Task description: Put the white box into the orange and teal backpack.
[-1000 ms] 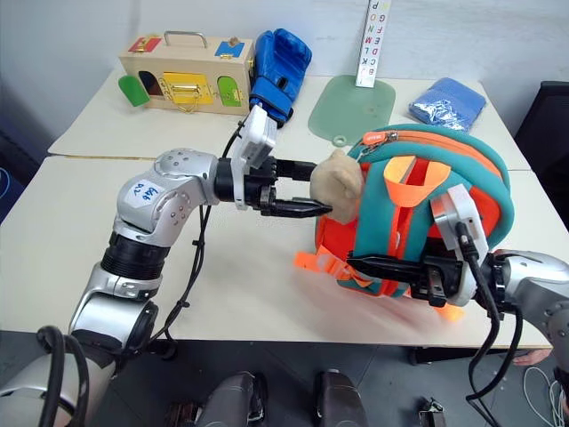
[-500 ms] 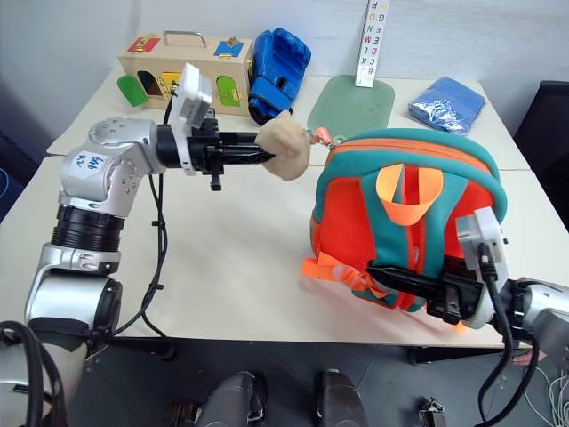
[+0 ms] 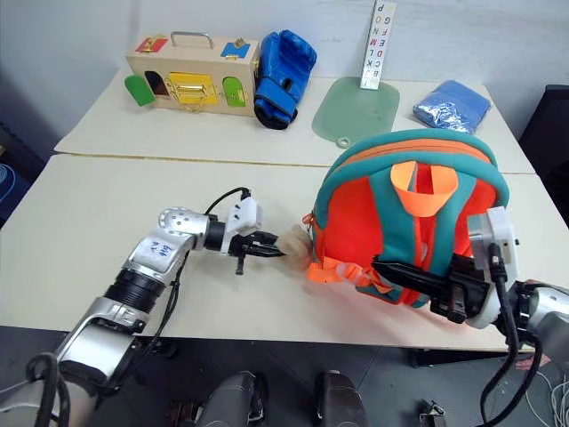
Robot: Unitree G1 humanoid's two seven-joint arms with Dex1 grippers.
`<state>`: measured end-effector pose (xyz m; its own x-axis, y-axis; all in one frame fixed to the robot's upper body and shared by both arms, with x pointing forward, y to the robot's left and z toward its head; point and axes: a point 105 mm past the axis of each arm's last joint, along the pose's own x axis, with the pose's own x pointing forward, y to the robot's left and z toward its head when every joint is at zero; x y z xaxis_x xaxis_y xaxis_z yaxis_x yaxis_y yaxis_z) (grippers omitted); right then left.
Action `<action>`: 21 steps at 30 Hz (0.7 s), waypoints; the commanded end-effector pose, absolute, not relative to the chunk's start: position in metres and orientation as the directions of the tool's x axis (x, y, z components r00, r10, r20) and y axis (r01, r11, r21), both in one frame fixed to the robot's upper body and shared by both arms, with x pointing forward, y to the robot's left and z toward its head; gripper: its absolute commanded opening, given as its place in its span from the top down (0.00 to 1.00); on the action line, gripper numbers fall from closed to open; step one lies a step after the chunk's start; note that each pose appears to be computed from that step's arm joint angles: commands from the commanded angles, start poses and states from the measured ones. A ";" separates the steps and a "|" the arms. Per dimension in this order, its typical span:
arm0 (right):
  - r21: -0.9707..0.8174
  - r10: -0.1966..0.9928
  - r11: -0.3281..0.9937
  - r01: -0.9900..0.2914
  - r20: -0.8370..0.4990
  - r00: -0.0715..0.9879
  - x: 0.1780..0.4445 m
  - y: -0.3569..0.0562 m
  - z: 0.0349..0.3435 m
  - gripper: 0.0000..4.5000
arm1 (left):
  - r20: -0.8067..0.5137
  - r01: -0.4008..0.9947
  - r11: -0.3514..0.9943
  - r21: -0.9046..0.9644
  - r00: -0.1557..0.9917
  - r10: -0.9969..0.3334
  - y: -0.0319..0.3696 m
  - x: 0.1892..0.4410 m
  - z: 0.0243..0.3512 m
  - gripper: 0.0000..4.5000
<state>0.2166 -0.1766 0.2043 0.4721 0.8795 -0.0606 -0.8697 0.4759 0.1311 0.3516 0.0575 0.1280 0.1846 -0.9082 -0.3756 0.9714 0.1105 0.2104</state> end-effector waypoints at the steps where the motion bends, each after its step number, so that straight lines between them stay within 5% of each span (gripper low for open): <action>1: 0.049 0.843 0.535 -0.843 -0.087 0.530 0.228 -0.177 0.197 0.93 | -0.347 0.976 0.159 0.146 0.201 -0.916 0.062 0.351 0.132 0.82; 8: -0.039 0.770 0.602 -0.798 -0.237 0.592 0.226 -0.208 0.176 0.40 | -0.210 0.964 0.255 -0.074 0.235 -0.949 0.110 0.325 0.162 0.33; 13: -0.107 0.632 0.714 -0.692 -0.327 0.703 0.201 -0.297 0.210 0.01 | -0.239 0.913 0.406 -0.040 0.386 -0.891 0.186 0.293 0.188 0.00; 21: -0.056 0.575 0.789 -0.612 -0.284 0.767 0.187 -0.357 0.252 0.00 | -0.199 0.877 0.468 0.109 0.480 -0.854 0.226 0.270 0.254 0.00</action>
<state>0.1868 -0.3505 0.2414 0.7478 0.5809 -0.3215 -0.6275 0.7766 -0.0565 0.2762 0.2335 0.2406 0.4984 -0.8376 -0.2237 0.8647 0.4988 0.0590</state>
